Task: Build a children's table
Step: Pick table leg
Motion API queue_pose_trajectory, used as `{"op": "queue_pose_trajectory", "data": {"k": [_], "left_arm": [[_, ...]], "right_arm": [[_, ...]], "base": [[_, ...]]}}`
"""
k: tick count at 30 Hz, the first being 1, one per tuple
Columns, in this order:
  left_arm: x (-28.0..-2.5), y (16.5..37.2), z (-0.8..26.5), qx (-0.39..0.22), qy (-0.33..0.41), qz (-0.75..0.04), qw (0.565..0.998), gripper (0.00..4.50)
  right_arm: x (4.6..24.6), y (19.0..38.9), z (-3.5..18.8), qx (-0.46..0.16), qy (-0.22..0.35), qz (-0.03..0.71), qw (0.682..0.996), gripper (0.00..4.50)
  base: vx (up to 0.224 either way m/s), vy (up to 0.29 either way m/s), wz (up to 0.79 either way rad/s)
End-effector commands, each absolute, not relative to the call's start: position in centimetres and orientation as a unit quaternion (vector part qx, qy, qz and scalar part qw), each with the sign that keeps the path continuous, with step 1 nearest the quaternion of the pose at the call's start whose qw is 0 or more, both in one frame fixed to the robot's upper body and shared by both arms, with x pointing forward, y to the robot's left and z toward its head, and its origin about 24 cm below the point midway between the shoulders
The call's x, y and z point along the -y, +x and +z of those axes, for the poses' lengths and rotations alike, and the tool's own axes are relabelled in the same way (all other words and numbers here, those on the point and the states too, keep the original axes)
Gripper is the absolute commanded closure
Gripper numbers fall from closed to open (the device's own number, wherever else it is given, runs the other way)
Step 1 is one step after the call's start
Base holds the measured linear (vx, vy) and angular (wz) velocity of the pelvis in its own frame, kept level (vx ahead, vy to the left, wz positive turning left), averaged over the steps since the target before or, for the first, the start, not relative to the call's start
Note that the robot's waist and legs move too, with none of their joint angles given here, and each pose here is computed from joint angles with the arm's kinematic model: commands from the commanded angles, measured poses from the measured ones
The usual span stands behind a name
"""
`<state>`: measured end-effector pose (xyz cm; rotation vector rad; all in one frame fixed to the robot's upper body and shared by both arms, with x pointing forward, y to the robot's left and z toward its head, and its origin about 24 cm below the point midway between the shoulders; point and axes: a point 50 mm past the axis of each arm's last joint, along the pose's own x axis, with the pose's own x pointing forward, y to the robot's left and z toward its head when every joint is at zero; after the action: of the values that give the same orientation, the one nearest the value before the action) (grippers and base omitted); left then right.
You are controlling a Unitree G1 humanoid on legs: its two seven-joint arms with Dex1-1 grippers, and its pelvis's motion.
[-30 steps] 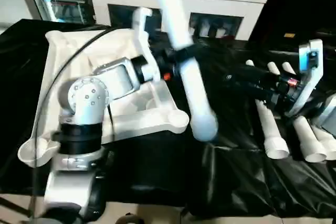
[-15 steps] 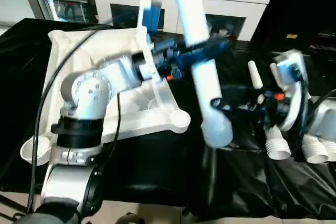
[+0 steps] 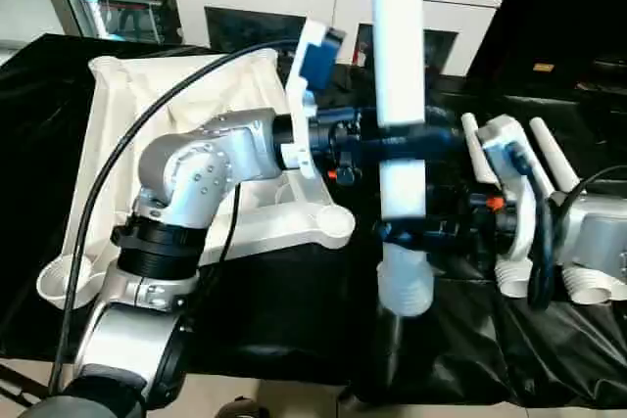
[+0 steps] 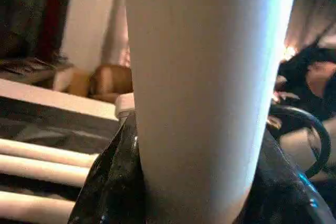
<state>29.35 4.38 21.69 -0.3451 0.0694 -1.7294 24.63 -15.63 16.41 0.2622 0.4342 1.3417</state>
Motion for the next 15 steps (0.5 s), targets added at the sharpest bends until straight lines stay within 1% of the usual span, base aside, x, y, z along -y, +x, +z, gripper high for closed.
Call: {"op": "queue_pose_trajectory", "data": {"k": [1,3,5,6,9,10,13,15], "left_arm": [[-4.1,29.2,22.0,-0.025,-0.133,-0.765,0.630,2.66],[-4.1,29.2,22.0,-0.024,-0.130,-0.766,0.629,2.66],[-4.1,29.2,22.0,-0.024,-0.129,-0.768,0.627,2.66],[-4.1,29.2,22.0,-0.024,-0.128,-0.769,0.626,2.66],[-4.1,29.2,22.0,-0.024,-0.124,-0.771,0.624,2.66],[-4.1,29.2,22.0,-0.025,-0.122,-0.772,0.623,2.66],[-4.1,29.1,22.0,-0.027,-0.117,-0.776,0.619,2.66],[-4.1,29.1,22.0,-0.027,-0.116,-0.776,0.619,2.66]], "right_arm": [[15.6,24.4,16.3,-0.205,0.101,0.619,0.751,0.38],[15.6,24.2,16.2,-0.210,0.097,0.623,0.748,0.46],[15.5,24.0,16.0,-0.213,0.096,0.626,0.744,0.80],[15.4,23.9,15.9,-0.216,0.094,0.628,0.742,0.89],[15.4,23.7,15.6,-0.221,0.087,0.633,0.737,0.98],[15.3,23.6,15.5,-0.223,0.085,0.634,0.736,1.24],[15.3,23.5,15.2,-0.227,0.080,0.636,0.733,1.40],[15.3,23.4,15.2,-0.228,0.078,0.637,0.732,1.67]], "base": [[0.000,0.000,0.00],[0.000,0.000,0.00],[0.000,0.000,0.00],[0.000,0.000,0.00],[0.000,0.000,0.00],[0.000,0.000,0.00],[0.000,0.000,0.00],[0.000,0.000,0.00]]}}
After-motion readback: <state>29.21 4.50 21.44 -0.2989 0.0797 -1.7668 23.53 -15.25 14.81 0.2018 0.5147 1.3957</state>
